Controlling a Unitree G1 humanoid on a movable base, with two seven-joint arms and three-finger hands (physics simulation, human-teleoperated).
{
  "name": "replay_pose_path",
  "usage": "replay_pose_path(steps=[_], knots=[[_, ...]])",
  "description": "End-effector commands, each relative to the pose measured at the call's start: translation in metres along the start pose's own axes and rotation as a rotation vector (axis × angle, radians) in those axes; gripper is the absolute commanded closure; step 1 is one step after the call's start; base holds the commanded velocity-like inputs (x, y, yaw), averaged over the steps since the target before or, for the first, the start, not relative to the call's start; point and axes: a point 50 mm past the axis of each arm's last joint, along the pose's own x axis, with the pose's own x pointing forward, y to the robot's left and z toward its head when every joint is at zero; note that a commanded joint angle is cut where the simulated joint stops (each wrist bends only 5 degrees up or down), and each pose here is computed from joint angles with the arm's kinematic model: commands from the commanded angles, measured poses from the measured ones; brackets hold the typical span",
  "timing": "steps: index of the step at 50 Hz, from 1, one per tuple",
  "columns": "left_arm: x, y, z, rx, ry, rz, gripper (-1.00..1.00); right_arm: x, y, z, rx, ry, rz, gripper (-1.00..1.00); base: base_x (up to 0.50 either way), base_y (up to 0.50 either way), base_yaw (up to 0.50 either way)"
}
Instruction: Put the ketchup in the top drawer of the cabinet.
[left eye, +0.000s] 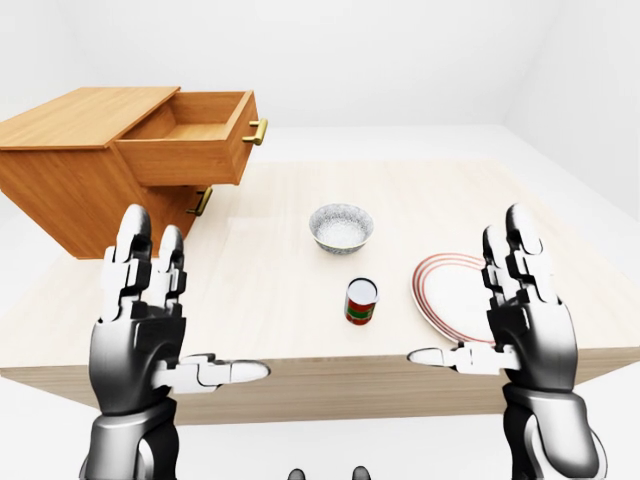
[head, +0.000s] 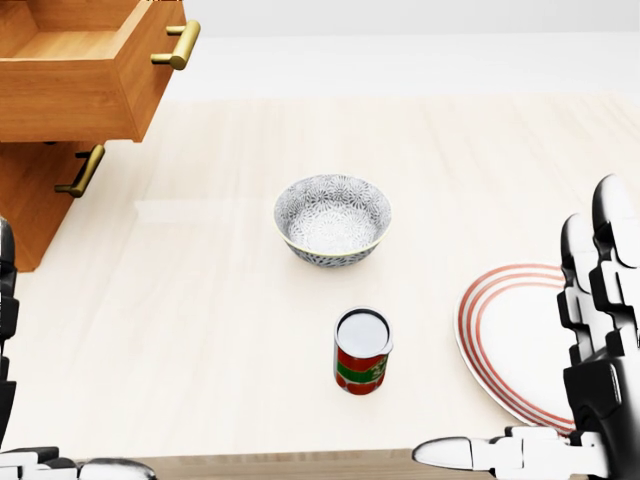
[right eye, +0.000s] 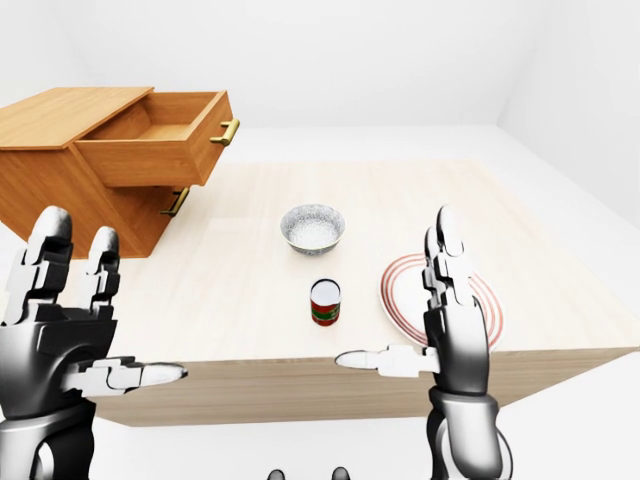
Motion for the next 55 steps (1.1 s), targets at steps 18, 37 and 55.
replay_pose_path(steps=[18, 37, 55], knots=[[-0.003, 0.002, 0.017, 0.008, -0.067, 0.002, -1.00, -0.008, -0.003, 0.017, 0.040, -0.054, 0.019, -1.00, 0.49, 0.00, 0.00], [-0.004, 0.004, 0.024, 0.014, -0.097, 0.008, -1.00, -0.007, -0.002, 0.018, 0.040, -0.063, 0.018, -1.00, 0.50, 0.00, 0.00], [-0.004, 0.003, 0.022, 0.013, -0.091, 0.006, -1.00, -0.009, -0.002, 0.018, -0.001, -0.053, 0.020, -1.00, 0.02, 0.21, 0.00]])
